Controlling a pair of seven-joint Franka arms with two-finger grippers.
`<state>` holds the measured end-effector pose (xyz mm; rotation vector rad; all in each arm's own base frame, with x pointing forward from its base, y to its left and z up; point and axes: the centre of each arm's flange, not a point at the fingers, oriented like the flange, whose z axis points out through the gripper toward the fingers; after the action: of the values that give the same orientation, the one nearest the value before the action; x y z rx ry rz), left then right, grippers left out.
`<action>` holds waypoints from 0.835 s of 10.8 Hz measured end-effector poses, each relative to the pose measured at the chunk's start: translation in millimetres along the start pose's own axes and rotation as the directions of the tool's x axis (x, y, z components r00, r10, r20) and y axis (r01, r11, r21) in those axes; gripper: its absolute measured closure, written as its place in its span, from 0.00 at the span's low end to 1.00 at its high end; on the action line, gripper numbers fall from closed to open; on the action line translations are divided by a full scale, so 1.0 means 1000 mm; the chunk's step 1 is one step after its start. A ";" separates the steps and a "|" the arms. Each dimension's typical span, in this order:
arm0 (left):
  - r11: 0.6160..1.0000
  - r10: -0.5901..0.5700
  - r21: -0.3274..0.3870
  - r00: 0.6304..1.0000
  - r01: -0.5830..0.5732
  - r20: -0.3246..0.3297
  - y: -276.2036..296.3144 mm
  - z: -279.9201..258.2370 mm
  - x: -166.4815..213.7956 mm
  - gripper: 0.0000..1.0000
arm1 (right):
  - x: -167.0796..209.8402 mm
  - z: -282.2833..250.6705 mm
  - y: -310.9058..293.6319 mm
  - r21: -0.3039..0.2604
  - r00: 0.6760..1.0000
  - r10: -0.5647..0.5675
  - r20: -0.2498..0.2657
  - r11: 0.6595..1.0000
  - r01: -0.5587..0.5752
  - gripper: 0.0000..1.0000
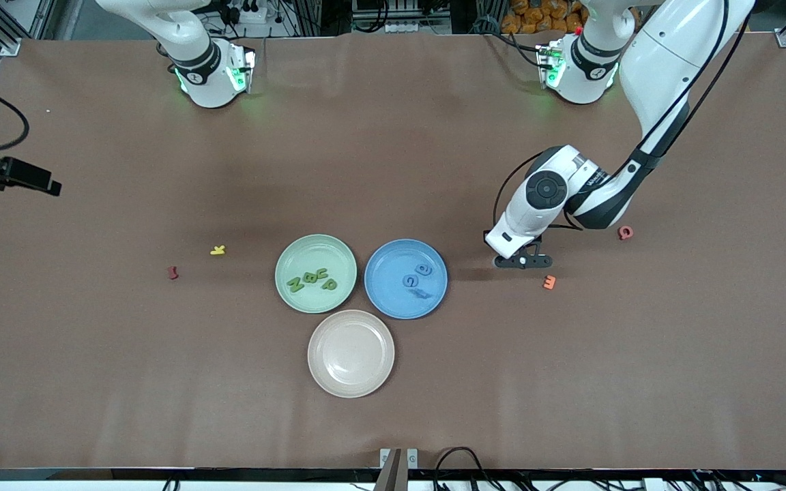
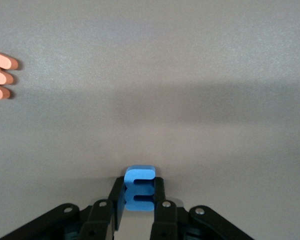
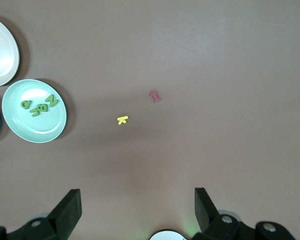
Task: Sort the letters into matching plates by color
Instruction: 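Grasp the blue E with the left gripper, then carry the blue E over the blue plate with the left gripper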
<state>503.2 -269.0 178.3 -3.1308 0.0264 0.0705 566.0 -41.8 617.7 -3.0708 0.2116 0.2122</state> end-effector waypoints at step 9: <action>0.986 -0.154 -0.082 0.982 0.146 -0.107 0.051 -0.053 0.025 0.73 | -0.010 -0.010 -0.006 -0.011 0.997 0.044 -0.059 0.999 -0.045 0.00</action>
<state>530.0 -320.9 229.1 -3.1941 -0.2159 -0.1100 558.0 -35.0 628.9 -3.0889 0.2825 0.1255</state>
